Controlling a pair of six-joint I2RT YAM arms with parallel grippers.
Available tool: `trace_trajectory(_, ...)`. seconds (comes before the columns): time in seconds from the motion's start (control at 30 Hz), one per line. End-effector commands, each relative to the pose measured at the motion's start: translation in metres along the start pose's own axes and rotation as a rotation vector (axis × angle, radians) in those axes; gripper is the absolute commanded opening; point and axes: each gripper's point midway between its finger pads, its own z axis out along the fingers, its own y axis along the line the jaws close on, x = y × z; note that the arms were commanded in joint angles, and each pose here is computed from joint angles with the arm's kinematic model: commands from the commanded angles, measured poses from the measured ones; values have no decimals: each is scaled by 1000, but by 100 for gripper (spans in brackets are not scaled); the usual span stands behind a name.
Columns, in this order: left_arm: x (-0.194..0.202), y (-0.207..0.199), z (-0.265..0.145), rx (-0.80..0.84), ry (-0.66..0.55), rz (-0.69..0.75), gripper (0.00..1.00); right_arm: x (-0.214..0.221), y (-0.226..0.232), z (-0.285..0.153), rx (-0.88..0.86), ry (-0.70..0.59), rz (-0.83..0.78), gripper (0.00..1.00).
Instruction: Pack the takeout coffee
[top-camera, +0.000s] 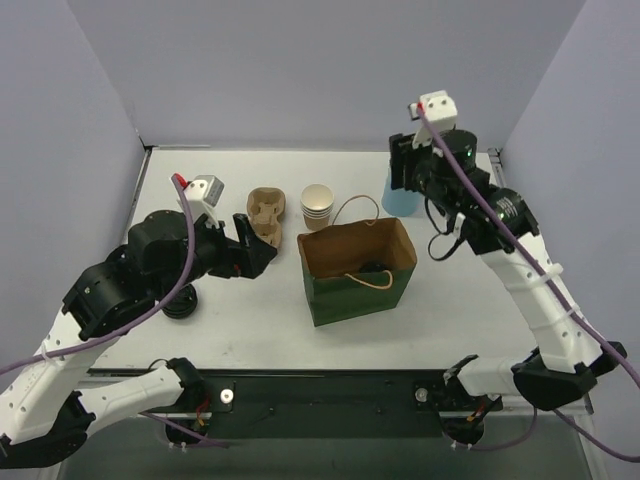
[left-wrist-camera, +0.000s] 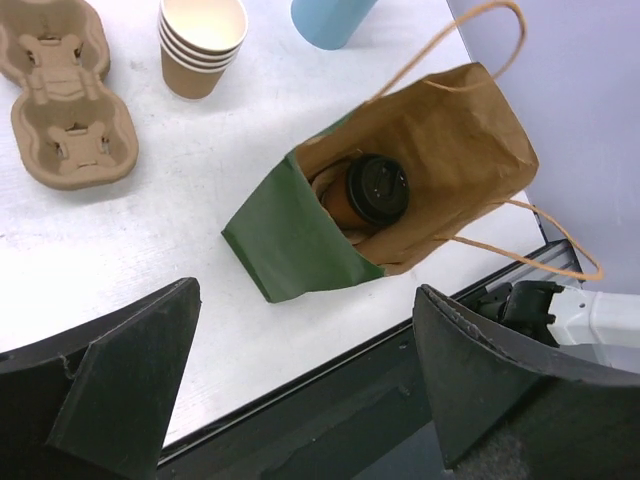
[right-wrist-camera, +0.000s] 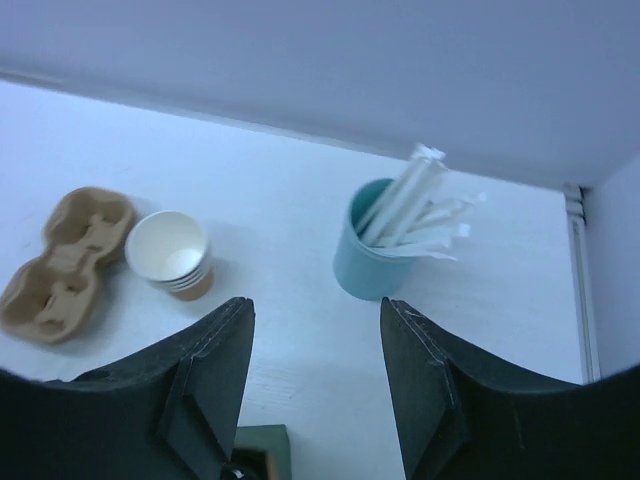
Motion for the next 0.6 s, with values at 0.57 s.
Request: trace_trajectory(0.57,6,4,-48,-8,29,-205,97,133,-149,154,367,398,462,52)
